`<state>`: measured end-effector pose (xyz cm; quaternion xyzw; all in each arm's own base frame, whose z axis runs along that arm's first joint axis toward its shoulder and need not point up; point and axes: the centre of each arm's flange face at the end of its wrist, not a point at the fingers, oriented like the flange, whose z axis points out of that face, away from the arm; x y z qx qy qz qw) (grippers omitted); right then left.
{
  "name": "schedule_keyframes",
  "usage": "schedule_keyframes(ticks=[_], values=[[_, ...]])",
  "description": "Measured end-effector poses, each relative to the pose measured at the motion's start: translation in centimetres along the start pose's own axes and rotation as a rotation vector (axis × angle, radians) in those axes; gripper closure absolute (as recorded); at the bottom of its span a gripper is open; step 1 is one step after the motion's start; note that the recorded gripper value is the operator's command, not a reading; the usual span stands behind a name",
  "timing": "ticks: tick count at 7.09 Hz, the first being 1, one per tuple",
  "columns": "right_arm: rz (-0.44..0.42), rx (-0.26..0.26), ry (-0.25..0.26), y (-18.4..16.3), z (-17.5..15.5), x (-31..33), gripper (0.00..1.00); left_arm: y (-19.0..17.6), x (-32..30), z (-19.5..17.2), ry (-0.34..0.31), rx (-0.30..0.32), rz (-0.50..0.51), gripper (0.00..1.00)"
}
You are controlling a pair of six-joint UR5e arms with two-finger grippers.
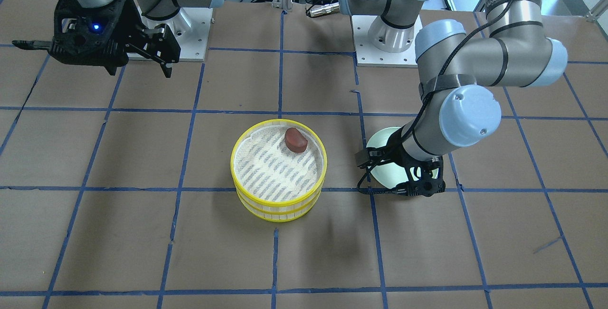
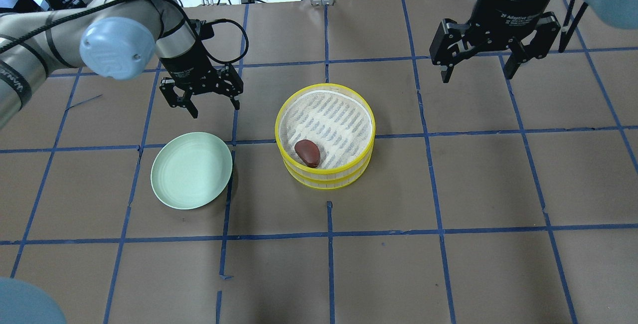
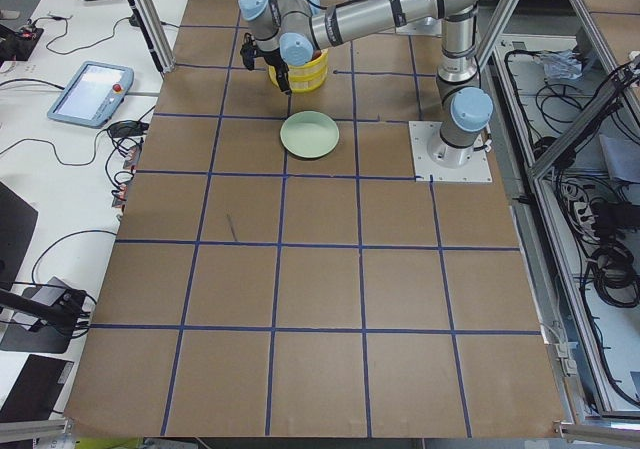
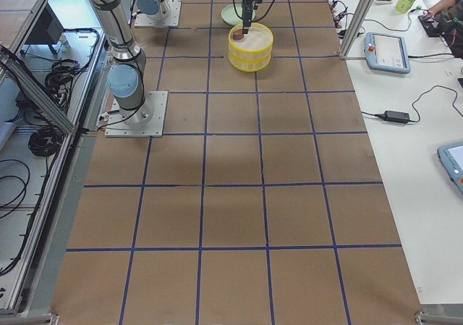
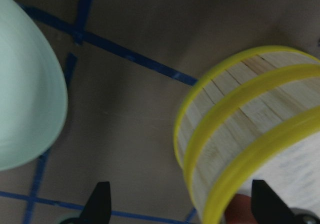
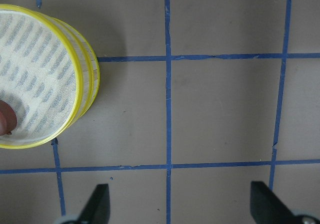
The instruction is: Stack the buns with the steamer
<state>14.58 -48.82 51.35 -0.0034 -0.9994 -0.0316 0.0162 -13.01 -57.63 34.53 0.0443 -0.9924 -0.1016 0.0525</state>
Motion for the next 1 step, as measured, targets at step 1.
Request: schedule_keyframes(ticks=[1], values=[[0.000, 0.000, 0.000, -0.05, 0.03, 0.01, 0.00, 2.52, 1.10, -4.40, -0.003, 0.029, 0.031, 0.00]])
